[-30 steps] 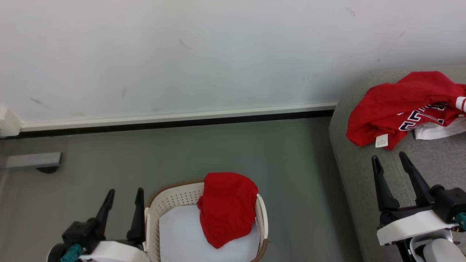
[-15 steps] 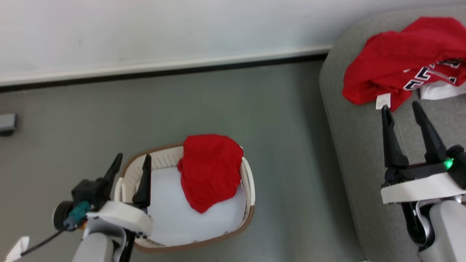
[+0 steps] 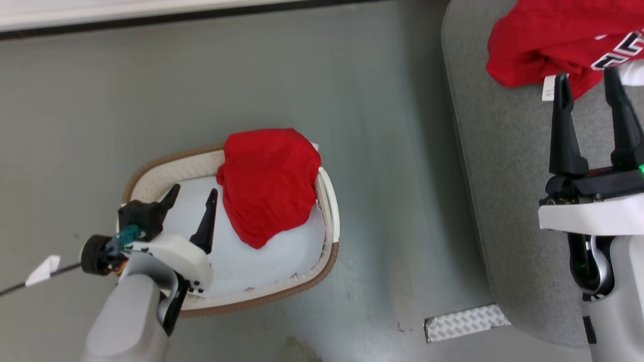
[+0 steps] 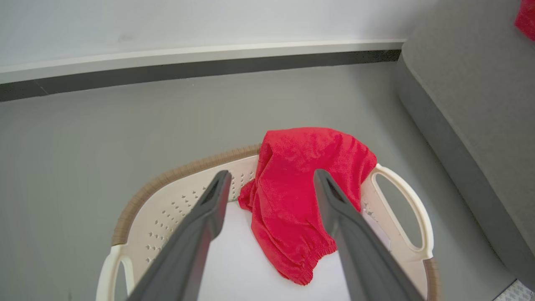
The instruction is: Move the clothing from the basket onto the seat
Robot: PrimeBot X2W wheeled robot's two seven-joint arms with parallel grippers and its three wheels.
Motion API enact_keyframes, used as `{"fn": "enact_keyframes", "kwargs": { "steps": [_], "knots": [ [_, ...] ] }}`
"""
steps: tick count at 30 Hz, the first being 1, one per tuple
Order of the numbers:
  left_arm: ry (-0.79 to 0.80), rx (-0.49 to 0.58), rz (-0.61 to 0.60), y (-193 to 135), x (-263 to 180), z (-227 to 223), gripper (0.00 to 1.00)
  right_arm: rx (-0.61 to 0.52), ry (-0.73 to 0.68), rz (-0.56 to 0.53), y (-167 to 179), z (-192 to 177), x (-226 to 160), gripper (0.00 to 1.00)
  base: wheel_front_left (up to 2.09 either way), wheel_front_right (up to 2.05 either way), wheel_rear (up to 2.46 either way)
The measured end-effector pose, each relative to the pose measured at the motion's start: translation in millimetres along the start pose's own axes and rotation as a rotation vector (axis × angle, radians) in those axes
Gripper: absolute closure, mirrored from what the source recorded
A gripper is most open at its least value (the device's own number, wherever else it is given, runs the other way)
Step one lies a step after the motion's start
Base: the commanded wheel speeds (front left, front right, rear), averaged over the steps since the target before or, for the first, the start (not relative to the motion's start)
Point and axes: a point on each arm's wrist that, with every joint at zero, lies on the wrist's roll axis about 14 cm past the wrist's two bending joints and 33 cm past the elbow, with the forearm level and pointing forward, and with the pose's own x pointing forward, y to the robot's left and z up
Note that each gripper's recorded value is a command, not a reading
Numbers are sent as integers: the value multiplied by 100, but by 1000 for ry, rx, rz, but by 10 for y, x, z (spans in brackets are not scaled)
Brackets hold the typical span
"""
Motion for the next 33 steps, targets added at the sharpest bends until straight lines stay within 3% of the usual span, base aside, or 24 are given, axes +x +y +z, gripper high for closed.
{"fn": "enact_keyframes", "kwargs": {
  "steps": [19,33],
  "knots": [
    [443,-50,-121,-186,576,-1285,0,-37,18,-51,-206,-366,227,0,0,0,0],
    [627,-52,-143,-154,804,-1819,0,-53,77,-91,-387,-637,177,0,0,0,0]
  ]
}}
